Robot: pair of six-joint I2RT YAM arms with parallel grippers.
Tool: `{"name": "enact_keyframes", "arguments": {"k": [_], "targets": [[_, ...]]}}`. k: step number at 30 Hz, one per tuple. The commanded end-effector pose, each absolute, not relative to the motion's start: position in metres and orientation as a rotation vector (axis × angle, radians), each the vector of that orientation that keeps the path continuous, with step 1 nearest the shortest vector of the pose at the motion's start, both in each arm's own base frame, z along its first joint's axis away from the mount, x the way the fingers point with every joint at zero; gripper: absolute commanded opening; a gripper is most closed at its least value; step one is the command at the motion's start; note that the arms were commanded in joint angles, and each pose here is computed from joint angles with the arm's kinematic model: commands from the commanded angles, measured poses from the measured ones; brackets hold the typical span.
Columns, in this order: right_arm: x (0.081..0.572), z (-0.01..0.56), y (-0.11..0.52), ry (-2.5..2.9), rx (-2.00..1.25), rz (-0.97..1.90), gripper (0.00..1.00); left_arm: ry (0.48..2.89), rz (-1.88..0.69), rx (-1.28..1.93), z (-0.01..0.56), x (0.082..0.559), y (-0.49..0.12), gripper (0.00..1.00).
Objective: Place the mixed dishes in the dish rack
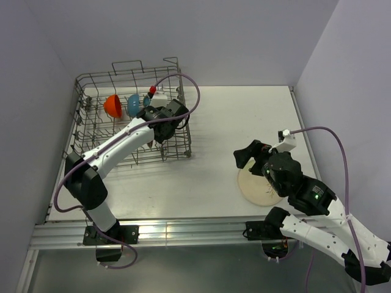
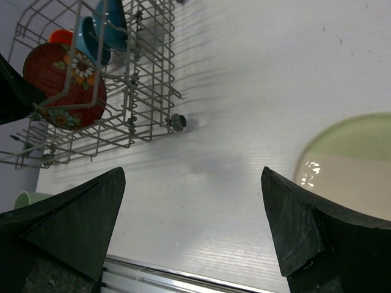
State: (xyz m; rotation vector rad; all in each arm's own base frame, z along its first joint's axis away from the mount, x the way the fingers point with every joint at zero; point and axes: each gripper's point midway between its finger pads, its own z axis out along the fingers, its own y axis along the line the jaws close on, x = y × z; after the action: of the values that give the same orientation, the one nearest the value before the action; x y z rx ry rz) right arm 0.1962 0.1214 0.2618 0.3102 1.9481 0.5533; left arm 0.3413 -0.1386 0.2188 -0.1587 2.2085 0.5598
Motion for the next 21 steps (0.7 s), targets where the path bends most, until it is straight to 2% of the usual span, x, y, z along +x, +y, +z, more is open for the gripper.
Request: {"name": "enact_keyframes", "arguments": {"k": [1,4,5,6,7,9,10,13,17,21], "targets": [[0.195,0.249,0.118,1.975,0.345,0.532,1.0,2.179,0.526,-0.211,0.219,0.349,-0.141,0.0],[0.195,0.238,0.121,2.022,0.351,0.522,1.0,2.198,0.519,-0.205,0.209,0.349,-0.143,0.28],[0.195,0.233,0.122,2.039,0.359,0.515,1.0,2.208,0.511,-0.202,0.205,0.349,-0.144,0.45],[0.195,0.229,0.124,2.057,0.355,0.514,1.0,2.213,0.508,-0.197,0.203,0.349,-0.144,0.53],[0.195,0.224,0.126,2.071,0.349,0.514,1.0,2.221,0.504,-0.193,0.2,0.348,-0.145,0.65],[0.195,0.22,0.13,2.084,0.349,0.528,1.0,2.218,0.49,-0.196,0.201,0.348,-0.145,0.73],[0.194,0.217,0.134,2.093,0.34,0.542,1.0,2.214,0.489,-0.205,0.203,0.348,-0.144,0.81],[0.194,0.215,0.138,2.097,0.336,0.564,1.0,2.184,0.486,-0.233,0.219,0.346,-0.138,0.85],[0.195,0.217,0.137,2.091,0.329,0.556,1.0,2.102,0.411,-0.302,0.265,0.333,-0.121,0.86],[0.195,0.224,0.135,2.074,0.318,0.556,1.0,2.097,0.284,-0.383,0.284,0.318,-0.089,0.84]]}}
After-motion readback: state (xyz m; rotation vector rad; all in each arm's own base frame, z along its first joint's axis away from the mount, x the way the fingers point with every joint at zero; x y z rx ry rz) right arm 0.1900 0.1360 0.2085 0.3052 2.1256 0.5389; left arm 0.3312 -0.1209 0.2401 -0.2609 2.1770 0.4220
